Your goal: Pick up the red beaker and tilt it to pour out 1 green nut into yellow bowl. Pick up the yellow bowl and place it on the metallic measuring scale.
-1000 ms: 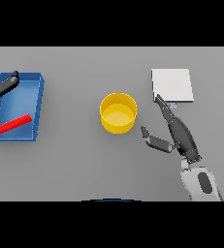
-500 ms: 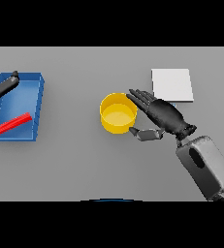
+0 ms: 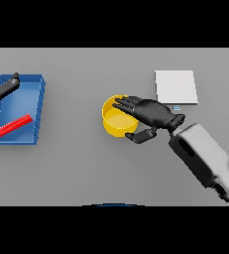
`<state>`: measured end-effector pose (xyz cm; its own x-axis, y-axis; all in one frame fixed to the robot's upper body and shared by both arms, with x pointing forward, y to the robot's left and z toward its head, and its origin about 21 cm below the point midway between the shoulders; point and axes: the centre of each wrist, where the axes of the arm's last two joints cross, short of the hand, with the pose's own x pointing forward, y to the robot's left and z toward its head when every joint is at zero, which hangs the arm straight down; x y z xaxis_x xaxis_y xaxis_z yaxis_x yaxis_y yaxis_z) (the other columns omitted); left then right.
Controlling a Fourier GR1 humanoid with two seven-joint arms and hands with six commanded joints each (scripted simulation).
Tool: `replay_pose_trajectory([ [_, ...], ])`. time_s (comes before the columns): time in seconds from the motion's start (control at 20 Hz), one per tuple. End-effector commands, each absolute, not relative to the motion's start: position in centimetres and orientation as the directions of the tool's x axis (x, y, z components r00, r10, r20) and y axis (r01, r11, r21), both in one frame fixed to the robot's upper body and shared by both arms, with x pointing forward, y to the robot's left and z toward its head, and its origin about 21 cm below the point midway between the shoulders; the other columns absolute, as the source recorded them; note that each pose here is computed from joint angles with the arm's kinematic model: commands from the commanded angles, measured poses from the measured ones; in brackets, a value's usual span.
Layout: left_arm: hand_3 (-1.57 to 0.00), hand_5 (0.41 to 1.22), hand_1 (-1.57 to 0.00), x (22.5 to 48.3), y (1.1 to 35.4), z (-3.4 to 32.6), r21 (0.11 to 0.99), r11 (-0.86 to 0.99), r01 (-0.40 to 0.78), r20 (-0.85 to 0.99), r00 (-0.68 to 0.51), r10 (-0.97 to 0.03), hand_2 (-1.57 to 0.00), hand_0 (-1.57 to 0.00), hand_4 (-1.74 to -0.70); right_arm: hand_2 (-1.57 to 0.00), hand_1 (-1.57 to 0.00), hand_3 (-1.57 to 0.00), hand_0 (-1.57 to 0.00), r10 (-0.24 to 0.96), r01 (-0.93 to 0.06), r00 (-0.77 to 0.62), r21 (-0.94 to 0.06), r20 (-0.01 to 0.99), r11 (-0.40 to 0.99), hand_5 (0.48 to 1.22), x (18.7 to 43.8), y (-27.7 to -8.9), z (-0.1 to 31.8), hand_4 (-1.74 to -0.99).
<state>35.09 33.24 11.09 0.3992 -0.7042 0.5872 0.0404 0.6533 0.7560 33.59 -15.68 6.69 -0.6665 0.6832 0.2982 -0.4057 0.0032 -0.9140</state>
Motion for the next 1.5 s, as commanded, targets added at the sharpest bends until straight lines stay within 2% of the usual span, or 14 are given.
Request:
replay_pose_trajectory([
  [0.0,0.0,0.72,0.0,35.0,33.1,10.9,0.754,0.656,0.047,0.588,0.396,-0.705,0.0,0.0,-0.79,0.0,0.0,0.0,0.0,0.683,-0.422,-0.664,-0.907,0.303,-0.007,0.686,33.8,-15.2,6.5,-1.25],
  [0.1,0.0,0.725,0.0,35.2,33.1,10.8,0.753,0.656,0.05,0.587,0.4,-0.704,0.0,0.0,-0.8,0.0,0.0,0.0,0.0,0.685,-0.44,-0.666,-0.897,0.296,-0.041,0.685,34.3,-14.2,5.9,-1.244],
  [0.55,0.0,0.738,0.0,35.4,33.3,11.1,0.756,0.653,0.044,0.589,0.39,-0.708,0.0,0.0,-0.8,0.0,0.0,0.0,0.0,0.69,-0.488,-0.682,-0.853,0.243,-0.183,0.674,35.2,-13.3,4.9,-1.303],
  [0.8,0.0,0.729,0.0,35.5,33.6,11.4,0.763,0.646,0.035,0.585,0.388,-0.712,0.0,0.0,-0.79,0.0,0.0,-0.01,0.0,0.685,-0.484,-0.699,-0.841,0.205,-0.241,0.729,35.3,-12.1,4.8,-1.308],
  [0.9,0.0,0.725,0.0,35.5,33.3,11.2,0.756,0.653,0.046,0.59,0.384,-0.71,0.0,0.0,-0.79,-0.07,-0.04,-0.09,-0.02,0.704,-0.49,-0.687,-0.83,0.181,-0.265,0.784,35.3,-11.6,4.3,-1.339],
  [0.95,0.0,0.723,0.0,35.3,33.7,11.1,0.753,0.657,0.043,0.593,0.388,-0.705,0.0,0.0,-0.79,-0.13,-0.11,-0.16,-0.09,0.698,-0.486,-0.694,-0.831,0.178,-0.272,0.82,35.2,-11.9,4.2,-1.362],
  [1.0,0.0,0.722,0.0,35.5,33.6,11.2,0.752,0.658,0.041,0.595,0.388,-0.704,0.0,0.0,-0.79,-0.23,-0.24,-0.25,-0.26,0.691,-0.478,-0.702,-0.833,0.172,-0.279,0.9,35.4,-11.5,4.5,-1.387],
  [1.05,0.0,0.723,0.0,35.6,33.6,11.4,0.751,0.659,0.04,0.597,0.385,-0.704,0.0,0.0,-0.79,-0.39,-0.44,-0.36,-0.51,0.685,-0.479,-0.707,-0.831,0.174,-0.284,0.964,35.3,-11.5,4.6,-1.425],
  [1.1,0.0,0.725,0.0,35.4,33.4,11.5,0.75,0.66,0.038,0.601,0.379,-0.704,0.0,0.0,-0.8,-0.62,-0.66,-0.47,-0.72,0.685,-0.487,-0.706,-0.824,0.177,-0.289,1.016,35.2,-12.0,4.5,-1.488],
  [1.2,0.0,0.727,0.0,35.0,33.6,11.5,0.751,0.659,0.034,0.6,0.38,-0.704,0.0,0.0,-0.8,-0.97,-0.99,-0.69,-1.03,0.679,-0.519,-0.706,-0.799,0.202,-0.303,1.09,35.3,-12.2,4.7,-1.571],
  [1.25,0.0,0.728,0.0,35.0,33.8,11.3,0.757,0.652,0.03,0.594,0.385,-0.707,0.0,0.0,-0.8,-1.09,-1.11,-0.87,-1.14,0.678,-0.527,-0.705,-0.794,0.208,-0.304,1.116,35.3,-12.3,4.7,-1.604],
  [1.35,0.0,0.727,0.0,35.1,33.6,11.8,0.759,0.65,0.029,0.594,0.377,-0.711,0.0,0.0,-0.8,-1.26,-1.27,-1.02,-1.29,0.682,-0.527,-0.703,-0.792,0.202,-0.309,1.154,35.2,-12.1,4.7,-1.649],
  [1.45,0.0,0.725,0.0,35.1,33.3,11.5,0.756,0.654,0.032,0.597,0.376,-0.709,0.0,0.0,-0.8,-1.31,-1.38,-1.14,-1.39,0.68,-0.53,-0.703,-0.791,0.21,-0.304,1.178,35.1,-12.2,5.0,-1.682],
])
